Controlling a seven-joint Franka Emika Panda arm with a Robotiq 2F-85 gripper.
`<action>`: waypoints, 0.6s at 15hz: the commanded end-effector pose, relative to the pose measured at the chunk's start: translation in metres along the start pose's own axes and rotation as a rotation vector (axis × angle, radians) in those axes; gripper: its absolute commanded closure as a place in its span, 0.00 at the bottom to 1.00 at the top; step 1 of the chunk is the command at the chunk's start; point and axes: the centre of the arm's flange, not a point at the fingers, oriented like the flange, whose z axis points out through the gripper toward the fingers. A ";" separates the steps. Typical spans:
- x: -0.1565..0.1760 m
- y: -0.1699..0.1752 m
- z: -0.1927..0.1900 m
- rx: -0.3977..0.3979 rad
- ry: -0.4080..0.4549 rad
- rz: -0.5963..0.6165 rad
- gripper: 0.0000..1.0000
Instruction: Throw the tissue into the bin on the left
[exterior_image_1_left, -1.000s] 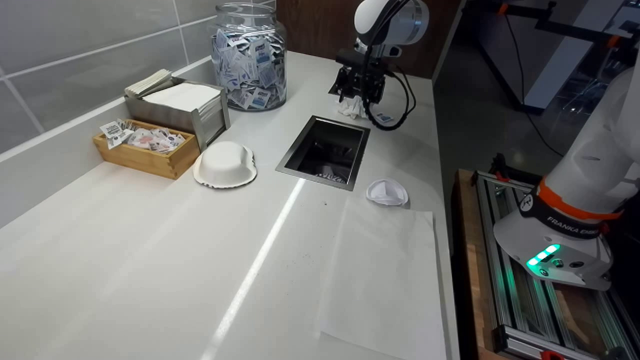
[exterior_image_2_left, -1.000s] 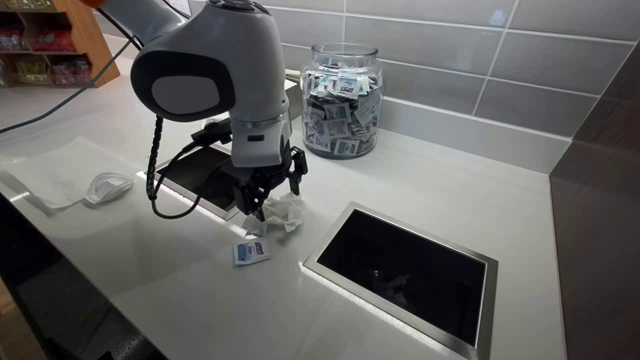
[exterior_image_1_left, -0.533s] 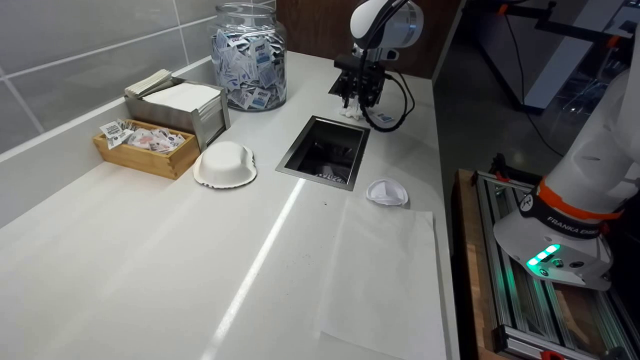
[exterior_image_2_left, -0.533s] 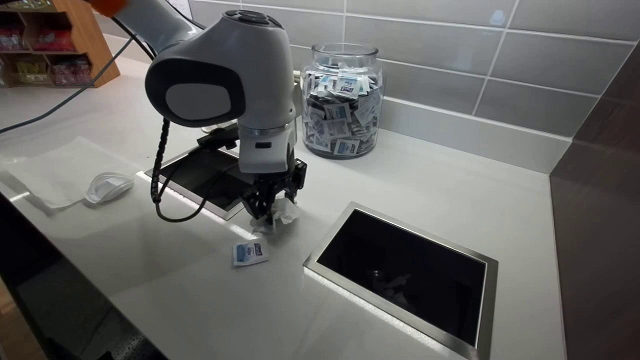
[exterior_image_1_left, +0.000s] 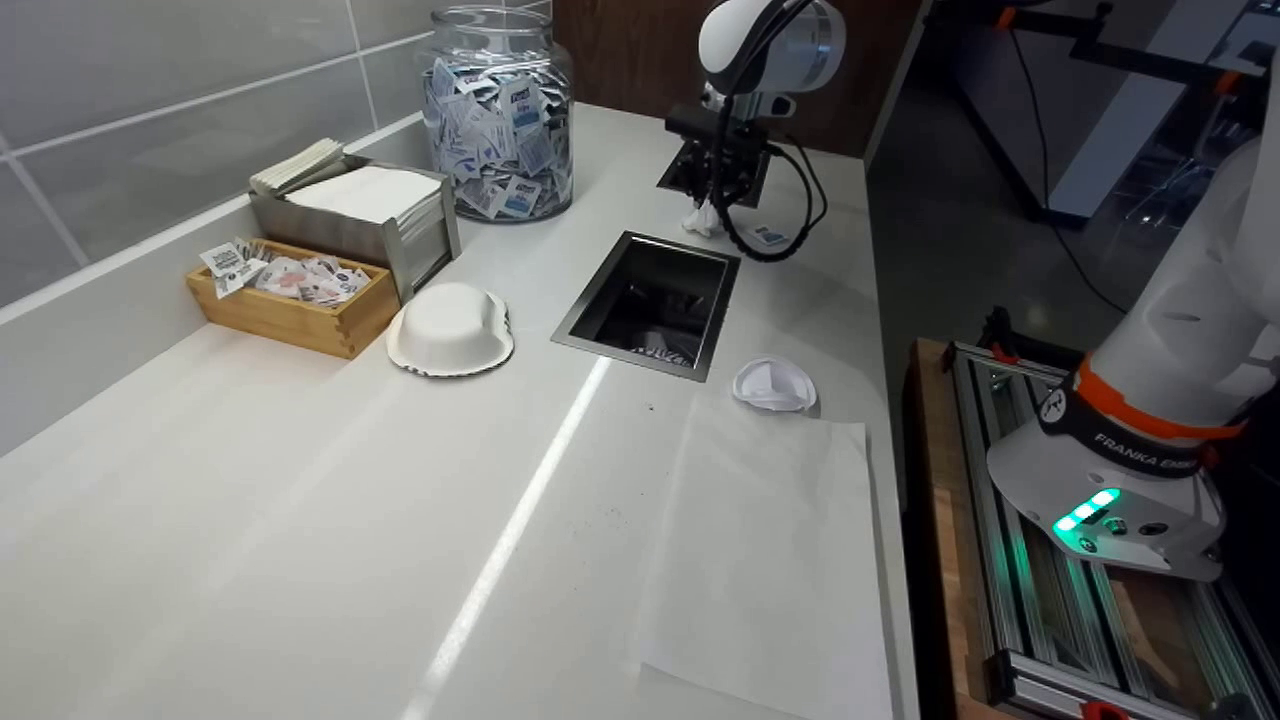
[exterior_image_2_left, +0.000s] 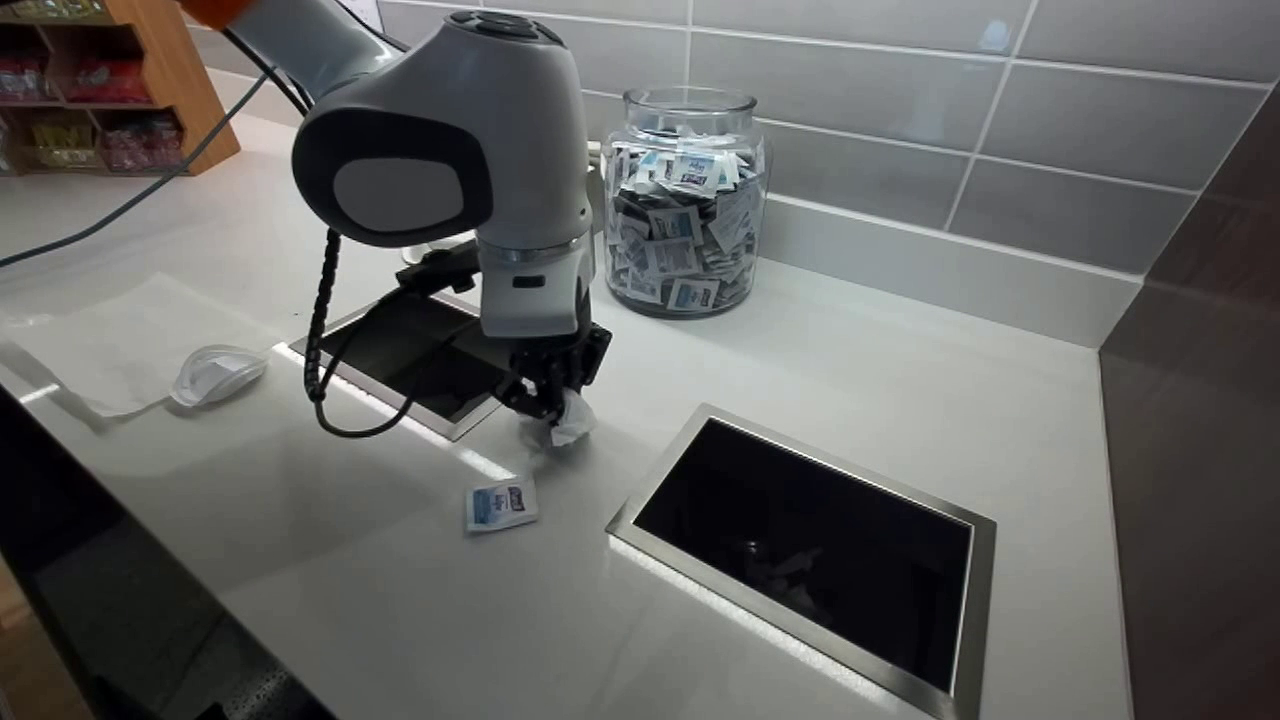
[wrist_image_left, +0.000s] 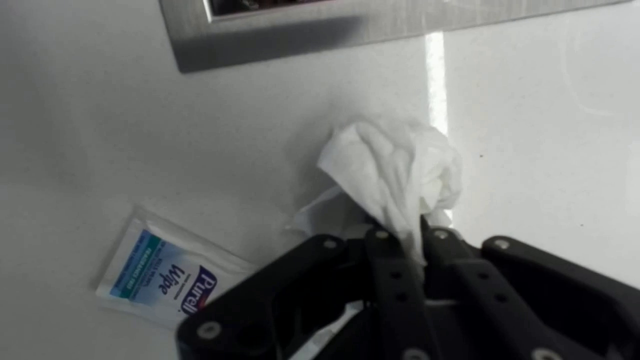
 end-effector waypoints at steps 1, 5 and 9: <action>-0.007 0.005 -0.008 0.007 0.010 0.002 0.97; -0.015 0.006 -0.031 0.045 0.026 -0.012 0.53; -0.019 0.009 -0.053 0.071 0.041 -0.023 0.24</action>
